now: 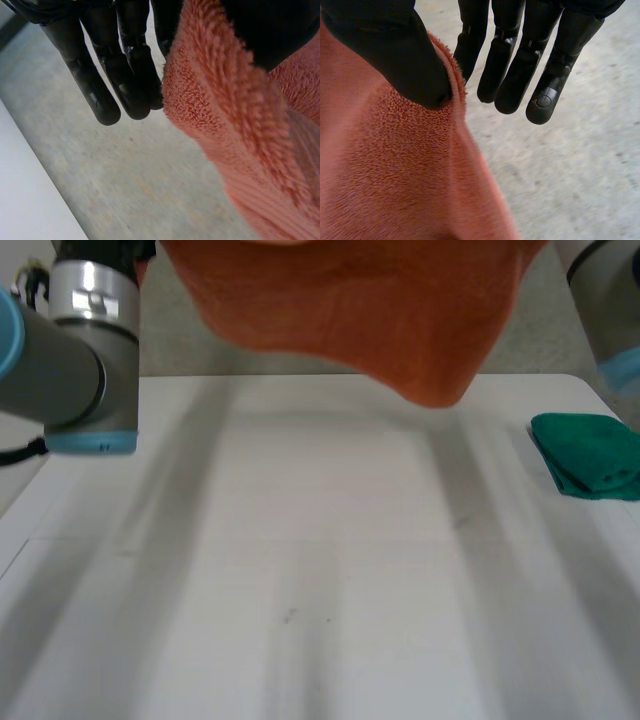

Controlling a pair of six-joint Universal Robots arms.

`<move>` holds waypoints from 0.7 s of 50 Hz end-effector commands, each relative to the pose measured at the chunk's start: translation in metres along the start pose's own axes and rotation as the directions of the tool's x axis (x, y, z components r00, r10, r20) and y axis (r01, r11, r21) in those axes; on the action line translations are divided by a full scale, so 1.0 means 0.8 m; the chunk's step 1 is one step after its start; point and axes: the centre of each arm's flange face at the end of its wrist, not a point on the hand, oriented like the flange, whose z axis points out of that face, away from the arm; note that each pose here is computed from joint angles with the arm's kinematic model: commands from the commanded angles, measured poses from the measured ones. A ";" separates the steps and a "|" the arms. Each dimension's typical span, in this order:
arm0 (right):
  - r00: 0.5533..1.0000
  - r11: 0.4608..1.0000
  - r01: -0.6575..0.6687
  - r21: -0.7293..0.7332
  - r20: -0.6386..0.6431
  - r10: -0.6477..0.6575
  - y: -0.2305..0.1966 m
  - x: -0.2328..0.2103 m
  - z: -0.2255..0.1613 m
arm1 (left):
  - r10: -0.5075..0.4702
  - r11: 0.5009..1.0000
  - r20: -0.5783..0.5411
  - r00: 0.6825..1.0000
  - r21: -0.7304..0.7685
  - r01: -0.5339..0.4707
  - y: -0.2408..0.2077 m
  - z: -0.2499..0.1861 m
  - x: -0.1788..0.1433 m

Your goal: Fold the laundry.

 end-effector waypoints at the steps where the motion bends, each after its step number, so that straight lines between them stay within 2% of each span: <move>1: 0.974 0.980 0.009 -0.201 0.223 0.037 0.052 -0.045 -0.067 | 0.005 0.972 -0.140 0.990 -0.233 -0.037 0.052 -0.085 0.019; 6: 0.924 0.931 0.073 -0.359 0.376 0.072 0.099 -0.085 -0.133 | -0.008 0.925 -0.231 0.973 -0.372 -0.081 0.088 -0.149 0.033; 8: 0.890 0.894 0.108 -0.436 0.443 0.109 0.121 -0.105 -0.171 | -0.017 0.906 -0.257 0.966 -0.412 -0.094 0.097 -0.169 0.038; 12: 0.845 0.840 0.149 -0.522 0.508 0.165 0.147 -0.131 -0.221 | -0.041 0.863 -0.316 0.948 -0.489 -0.126 0.117 -0.212 0.050; 15: 0.816 0.797 0.165 -0.581 0.534 0.220 0.173 -0.150 -0.249 | -0.069 0.810 -0.369 0.927 -0.563 -0.164 0.144 -0.248 0.065; 18: 0.799 0.771 0.169 -0.614 0.544 0.257 0.186 -0.160 -0.263 | -0.079 0.769 -0.411 0.908 -0.605 -0.206 0.162 -0.272 0.074; 25: 0.800 0.754 0.161 -0.637 0.531 0.278 0.190 -0.160 -0.270 | -0.057 0.733 -0.417 0.907 -0.634 -0.246 0.173 -0.274 0.059; 30: 0.810 0.732 0.106 -0.673 0.485 0.328 0.190 -0.158 -0.271 | -0.053 0.725 -0.385 0.921 -0.650 -0.230 0.165 -0.264 0.042; 35: 0.829 0.709 0.046 -0.703 0.423 0.365 0.193 -0.149 -0.271 | -0.073 0.695 -0.351 0.933 -0.689 -0.205 0.160 -0.262 0.024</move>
